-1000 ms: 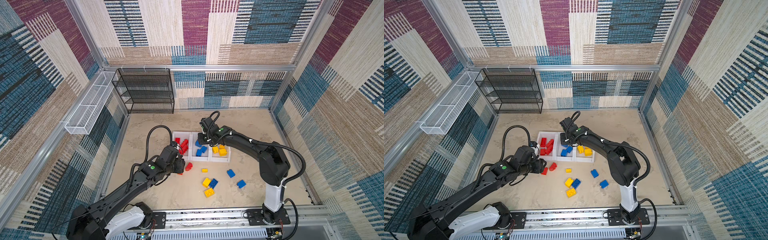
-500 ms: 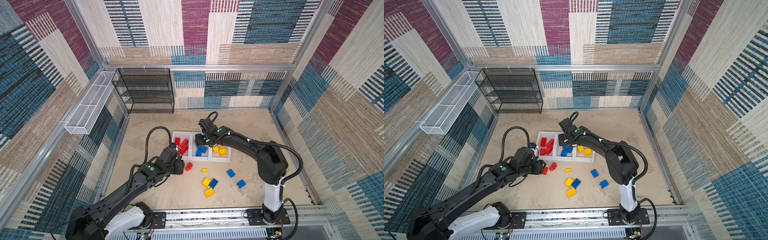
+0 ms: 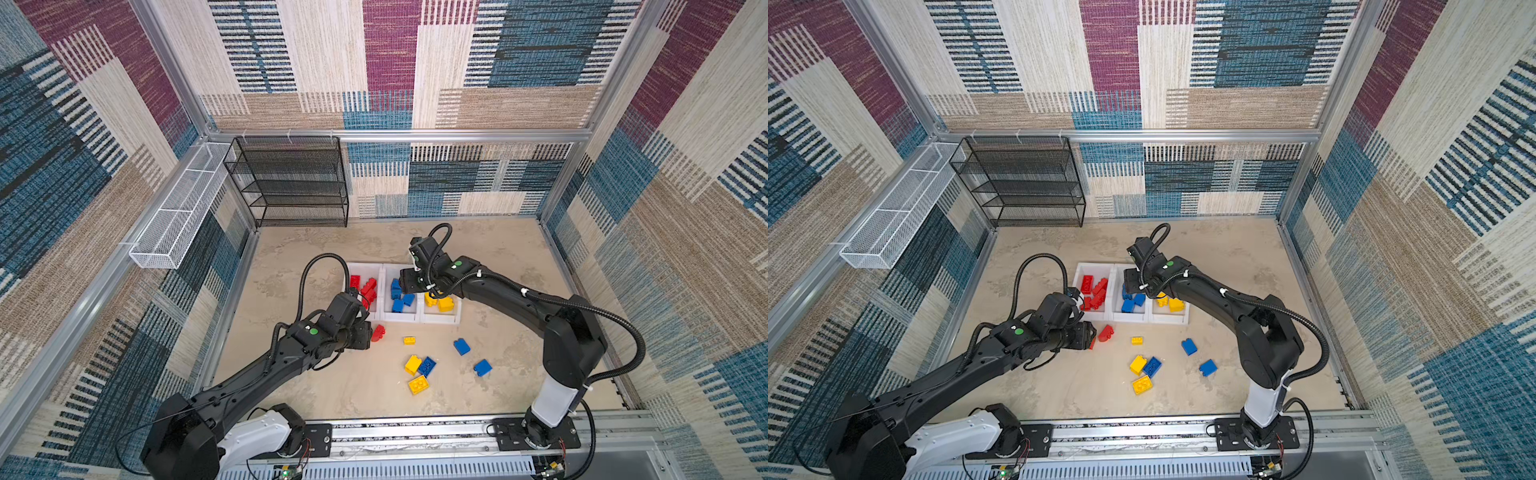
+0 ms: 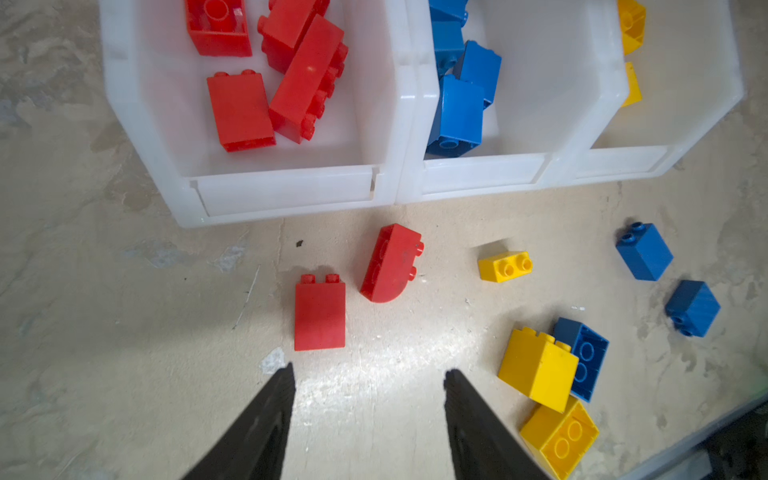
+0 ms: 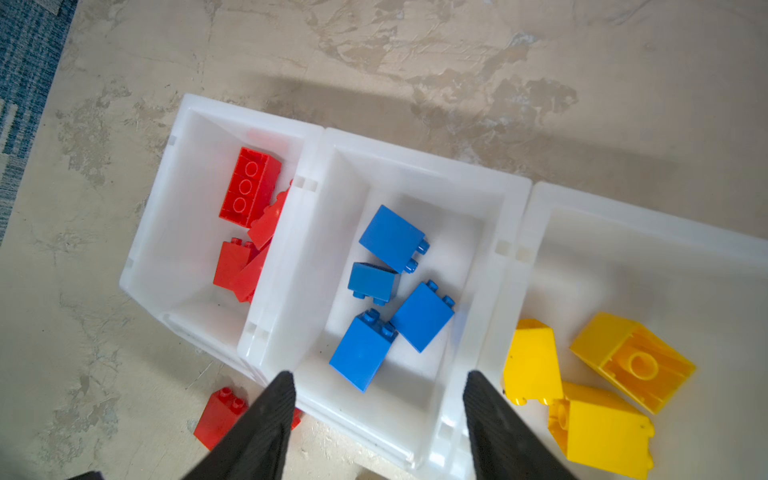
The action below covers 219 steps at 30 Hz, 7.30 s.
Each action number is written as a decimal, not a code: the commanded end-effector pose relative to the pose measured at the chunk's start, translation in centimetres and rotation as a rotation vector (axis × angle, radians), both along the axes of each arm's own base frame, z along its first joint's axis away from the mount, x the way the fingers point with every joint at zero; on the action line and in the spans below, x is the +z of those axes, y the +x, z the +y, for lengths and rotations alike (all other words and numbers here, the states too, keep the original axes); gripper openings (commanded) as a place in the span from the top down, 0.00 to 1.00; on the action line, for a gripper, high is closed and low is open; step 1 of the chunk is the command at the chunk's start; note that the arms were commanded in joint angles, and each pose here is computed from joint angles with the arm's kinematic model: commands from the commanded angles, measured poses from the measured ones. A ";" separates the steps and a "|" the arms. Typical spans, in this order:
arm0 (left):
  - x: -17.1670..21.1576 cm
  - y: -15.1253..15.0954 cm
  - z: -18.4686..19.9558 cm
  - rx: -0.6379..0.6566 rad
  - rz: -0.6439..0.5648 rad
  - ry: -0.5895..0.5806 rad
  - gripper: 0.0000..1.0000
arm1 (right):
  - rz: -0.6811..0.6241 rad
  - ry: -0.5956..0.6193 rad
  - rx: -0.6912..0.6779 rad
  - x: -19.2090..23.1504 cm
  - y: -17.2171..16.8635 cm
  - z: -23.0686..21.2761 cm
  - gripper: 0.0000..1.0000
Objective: Sort the legos into containers by color
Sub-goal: 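Grasp a red brick near the bin with the left gripper while the right gripper withdraws, then carry the red brick with the left gripper into the nearest compartment and release, then grasp a blue brick beside the bin with the right gripper while the left withdraws, then carry the blue brick with the right gripper into the middle compartment and release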
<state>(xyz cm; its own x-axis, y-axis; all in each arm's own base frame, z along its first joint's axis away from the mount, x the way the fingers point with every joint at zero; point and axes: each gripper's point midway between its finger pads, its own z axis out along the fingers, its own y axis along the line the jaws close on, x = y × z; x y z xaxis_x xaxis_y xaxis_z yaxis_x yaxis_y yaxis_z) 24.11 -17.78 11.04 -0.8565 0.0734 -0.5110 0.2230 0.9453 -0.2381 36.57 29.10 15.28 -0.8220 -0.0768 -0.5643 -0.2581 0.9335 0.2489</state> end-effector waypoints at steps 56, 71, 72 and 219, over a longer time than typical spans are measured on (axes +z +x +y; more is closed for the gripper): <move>-7.8 2.7 -5.7 -0.344 0.156 0.233 0.85 | -0.042 0.065 -0.244 1.9 -5.6 -9.5 0.34; 1.3 5.8 -4.9 -0.248 -0.042 0.113 0.86 | -0.053 0.073 -0.242 2.6 -5.5 -9.5 0.35; 1.9 6.7 -4.3 -0.235 -0.058 0.123 0.85 | -0.055 0.073 -0.244 2.7 -5.6 -9.6 0.35; -2.9 0.3 2.7 0.052 0.089 -0.061 0.49 | -0.040 0.026 -0.059 0.5 1.0 -0.8 0.42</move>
